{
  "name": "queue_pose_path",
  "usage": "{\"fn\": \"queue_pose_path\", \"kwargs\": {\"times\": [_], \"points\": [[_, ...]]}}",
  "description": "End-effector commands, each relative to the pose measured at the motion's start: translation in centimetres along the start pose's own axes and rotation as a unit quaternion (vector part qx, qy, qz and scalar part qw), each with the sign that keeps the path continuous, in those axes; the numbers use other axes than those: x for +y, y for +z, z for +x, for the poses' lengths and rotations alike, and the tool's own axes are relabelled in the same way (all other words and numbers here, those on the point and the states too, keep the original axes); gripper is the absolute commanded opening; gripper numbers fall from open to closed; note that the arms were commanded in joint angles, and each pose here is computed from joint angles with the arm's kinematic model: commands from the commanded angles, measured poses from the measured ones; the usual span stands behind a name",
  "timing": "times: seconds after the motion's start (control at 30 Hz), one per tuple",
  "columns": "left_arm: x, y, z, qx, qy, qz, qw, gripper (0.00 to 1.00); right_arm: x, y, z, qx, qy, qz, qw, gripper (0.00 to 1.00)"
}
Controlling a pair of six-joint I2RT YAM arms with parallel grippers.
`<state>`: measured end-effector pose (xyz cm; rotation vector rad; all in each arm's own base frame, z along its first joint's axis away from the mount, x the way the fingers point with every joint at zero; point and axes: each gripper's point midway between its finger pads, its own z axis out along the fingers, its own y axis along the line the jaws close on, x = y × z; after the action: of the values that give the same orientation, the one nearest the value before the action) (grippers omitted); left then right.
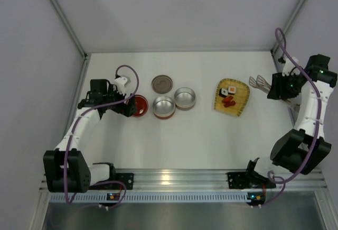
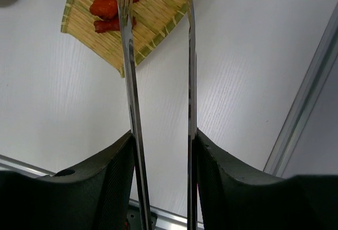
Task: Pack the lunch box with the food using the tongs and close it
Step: Pick up the fake food from the plate.
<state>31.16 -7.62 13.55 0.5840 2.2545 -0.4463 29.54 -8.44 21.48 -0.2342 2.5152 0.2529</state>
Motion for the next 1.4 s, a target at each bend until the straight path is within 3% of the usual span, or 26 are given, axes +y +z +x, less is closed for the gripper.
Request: {"fn": "queue_pose_path", "kwargs": {"times": [0.0, 0.53, 0.83, 1.1, 1.37], "points": [[-0.7, -0.8, -2.0, -0.026, 0.009, 0.021, 0.999, 0.98, 2.3, -3.1, -0.4, -0.026, -0.068, -0.024, 0.997, 0.45], [-1.8, -1.4, -2.5, -0.018, 0.008, 0.049, 0.999, 0.98, 5.1, 0.2, 0.6, 0.013, -0.13, -0.062, 0.99, 0.46], [-2.4, -1.6, -2.1, -0.014, 0.016, 0.067, 0.998, 0.98, 5.7, 1.6, 2.6, 0.047, -0.204, -0.083, 0.974, 0.46], [-2.5, -1.3, -2.3, -0.012, 0.006, 0.074, 0.997, 0.98, 5.0, 3.3, 1.7, 0.052, -0.211, -0.045, 0.975, 0.46], [-2.3, -1.0, -2.1, -0.007, 0.002, 0.075, 0.997, 0.98, 7.5, 5.6, -1.0, 0.032, -0.204, -0.03, 0.978, 0.45]]}}
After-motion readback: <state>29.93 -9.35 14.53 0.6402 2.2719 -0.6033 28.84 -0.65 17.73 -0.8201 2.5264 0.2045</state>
